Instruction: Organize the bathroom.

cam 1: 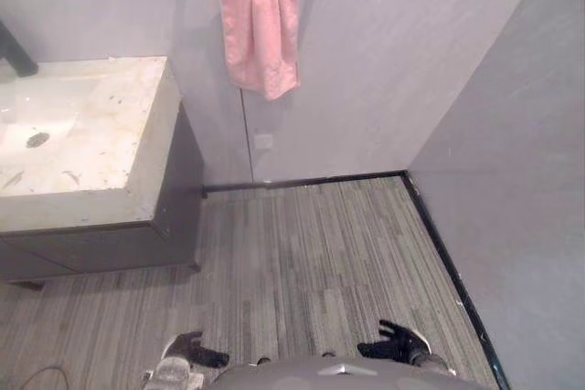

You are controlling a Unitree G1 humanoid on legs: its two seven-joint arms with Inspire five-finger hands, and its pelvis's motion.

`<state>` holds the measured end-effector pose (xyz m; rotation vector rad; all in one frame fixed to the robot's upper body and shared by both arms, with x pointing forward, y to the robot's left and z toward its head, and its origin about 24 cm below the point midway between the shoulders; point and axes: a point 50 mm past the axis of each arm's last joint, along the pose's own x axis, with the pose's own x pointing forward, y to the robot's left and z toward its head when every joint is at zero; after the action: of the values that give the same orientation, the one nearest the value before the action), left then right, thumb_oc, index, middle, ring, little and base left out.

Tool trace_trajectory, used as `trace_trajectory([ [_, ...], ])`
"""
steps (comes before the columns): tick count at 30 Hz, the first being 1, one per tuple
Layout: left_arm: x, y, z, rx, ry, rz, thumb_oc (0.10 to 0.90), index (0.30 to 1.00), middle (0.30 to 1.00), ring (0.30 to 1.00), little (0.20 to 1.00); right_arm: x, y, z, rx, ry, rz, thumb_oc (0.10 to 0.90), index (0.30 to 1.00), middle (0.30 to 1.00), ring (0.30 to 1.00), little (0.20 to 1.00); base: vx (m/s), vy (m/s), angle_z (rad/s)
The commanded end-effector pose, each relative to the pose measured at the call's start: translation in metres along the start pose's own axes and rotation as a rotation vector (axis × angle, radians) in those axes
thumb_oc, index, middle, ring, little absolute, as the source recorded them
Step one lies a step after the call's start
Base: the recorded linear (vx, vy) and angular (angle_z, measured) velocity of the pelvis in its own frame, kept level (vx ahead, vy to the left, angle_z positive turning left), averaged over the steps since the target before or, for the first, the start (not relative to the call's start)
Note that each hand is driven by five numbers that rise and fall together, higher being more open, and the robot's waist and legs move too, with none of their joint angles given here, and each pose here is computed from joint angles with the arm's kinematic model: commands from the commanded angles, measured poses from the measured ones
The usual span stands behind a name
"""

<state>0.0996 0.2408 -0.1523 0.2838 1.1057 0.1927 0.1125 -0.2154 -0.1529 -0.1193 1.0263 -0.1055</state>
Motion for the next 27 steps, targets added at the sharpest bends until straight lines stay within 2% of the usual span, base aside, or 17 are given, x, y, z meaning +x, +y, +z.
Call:
trace_trajectory([
  [1,0.006,0.021,0.066,-0.042,-0.221,0.070,0.800,0.900,0.900,0.900,0.900,0.004,-0.021,0.072,-0.038,-0.290,-0.067,0.800,0.900,0.900,0.900,0.900,-0.02,0.055,0.00],
  [6,-0.010,0.033,0.134,-0.077,-0.471,0.078,0.800,0.900,0.900,0.900,0.900,-0.020,-0.014,0.143,-0.015,-0.619,-0.068,0.800,0.900,0.900,0.900,0.900,0.00,0.063,-0.01],
  [9,-0.025,0.039,0.164,-0.118,-0.603,0.081,0.800,0.900,0.900,0.900,0.900,-0.035,-0.010,0.165,-0.035,-0.750,-0.059,0.800,0.900,0.900,0.900,0.900,0.01,0.060,-0.03],
  [12,-0.051,0.044,0.202,-0.161,-0.765,0.077,0.800,0.900,0.900,0.900,0.900,-0.053,-0.005,0.189,-0.033,-0.894,-0.044,0.800,0.900,0.900,0.900,0.900,0.01,0.039,-0.05],
  [15,-0.094,0.042,0.254,-0.227,-1.010,0.046,0.800,0.900,0.900,0.900,0.900,-0.087,0.001,0.230,-0.004,-1.154,-0.055,0.800,0.900,0.900,0.900,0.900,-0.01,0.067,-0.06],
  [16,-0.097,0.041,0.256,-0.223,-1.029,0.045,0.800,0.900,0.900,0.900,0.900,-0.089,0.001,0.232,-0.002,-1.168,-0.056,0.800,0.900,0.900,0.900,0.900,-0.01,0.049,-0.08],
  [20,-0.142,0.025,0.290,-0.191,-1.266,0.034,0.800,0.900,0.900,0.900,0.900,-0.119,0.005,0.262,0.042,-1.368,-0.072,0.800,0.900,0.900,0.900,0.900,0.15,-0.090,0.08],
  [27,-0.179,0.037,0.297,-0.245,-1.478,0.167,0.800,0.900,0.900,0.900,0.900,-0.158,0.008,0.288,-0.065,-1.566,-0.068,0.800,0.900,0.900,0.900,0.900,0.29,-0.276,0.16],
])
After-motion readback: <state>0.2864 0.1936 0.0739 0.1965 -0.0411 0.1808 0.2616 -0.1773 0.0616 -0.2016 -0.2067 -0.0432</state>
